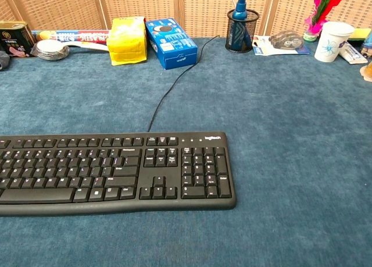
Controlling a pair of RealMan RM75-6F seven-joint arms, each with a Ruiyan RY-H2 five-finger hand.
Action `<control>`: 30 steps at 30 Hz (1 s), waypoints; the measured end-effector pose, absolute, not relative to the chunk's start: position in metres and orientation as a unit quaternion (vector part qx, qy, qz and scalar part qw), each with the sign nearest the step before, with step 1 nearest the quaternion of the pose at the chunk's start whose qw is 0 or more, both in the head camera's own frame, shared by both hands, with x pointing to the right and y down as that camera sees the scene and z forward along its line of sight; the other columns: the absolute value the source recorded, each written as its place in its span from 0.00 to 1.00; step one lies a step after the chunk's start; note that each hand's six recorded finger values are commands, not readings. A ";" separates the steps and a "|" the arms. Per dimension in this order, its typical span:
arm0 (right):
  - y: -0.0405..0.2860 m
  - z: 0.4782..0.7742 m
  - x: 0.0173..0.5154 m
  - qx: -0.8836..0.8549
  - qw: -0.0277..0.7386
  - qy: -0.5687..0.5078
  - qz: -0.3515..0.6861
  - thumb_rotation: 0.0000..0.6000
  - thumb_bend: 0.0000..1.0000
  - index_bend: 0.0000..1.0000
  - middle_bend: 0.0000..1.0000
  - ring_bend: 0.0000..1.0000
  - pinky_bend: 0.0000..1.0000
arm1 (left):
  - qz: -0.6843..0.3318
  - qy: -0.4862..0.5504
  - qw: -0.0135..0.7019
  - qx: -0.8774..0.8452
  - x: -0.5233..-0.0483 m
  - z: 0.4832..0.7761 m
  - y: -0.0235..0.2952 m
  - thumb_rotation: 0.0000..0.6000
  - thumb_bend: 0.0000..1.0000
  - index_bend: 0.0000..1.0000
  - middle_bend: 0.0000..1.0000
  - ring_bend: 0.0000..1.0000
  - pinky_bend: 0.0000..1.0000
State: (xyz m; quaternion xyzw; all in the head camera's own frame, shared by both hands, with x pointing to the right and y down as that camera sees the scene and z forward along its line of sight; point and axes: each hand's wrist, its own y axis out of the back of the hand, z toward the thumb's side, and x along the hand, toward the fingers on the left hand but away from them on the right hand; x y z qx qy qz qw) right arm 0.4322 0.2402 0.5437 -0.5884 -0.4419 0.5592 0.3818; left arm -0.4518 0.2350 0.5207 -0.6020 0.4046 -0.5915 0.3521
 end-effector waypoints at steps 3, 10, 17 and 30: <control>0.241 0.544 0.432 -0.589 0.381 -0.441 0.560 0.00 0.30 0.26 0.31 0.29 0.29 | -0.595 0.401 0.353 -0.601 -0.453 0.521 0.235 0.00 0.15 0.26 0.98 0.91 0.75; 0.240 0.542 0.433 -0.587 0.383 -0.444 0.558 0.00 0.30 0.26 0.31 0.31 0.30 | -0.604 0.382 0.363 -0.598 -0.453 0.528 0.236 0.00 0.15 0.38 1.00 1.00 0.99; 0.241 0.542 0.436 -0.586 0.382 -0.444 0.560 0.00 0.30 0.26 0.31 0.32 0.30 | -0.622 0.333 0.343 -0.620 -0.447 0.546 0.242 0.00 0.15 0.39 1.00 1.00 1.00; 0.245 0.542 0.442 -0.582 0.378 -0.447 0.564 0.00 0.30 0.26 0.31 0.33 0.30 | -0.625 0.282 0.309 -0.659 -0.422 0.585 0.250 0.00 0.15 0.40 1.00 1.00 1.00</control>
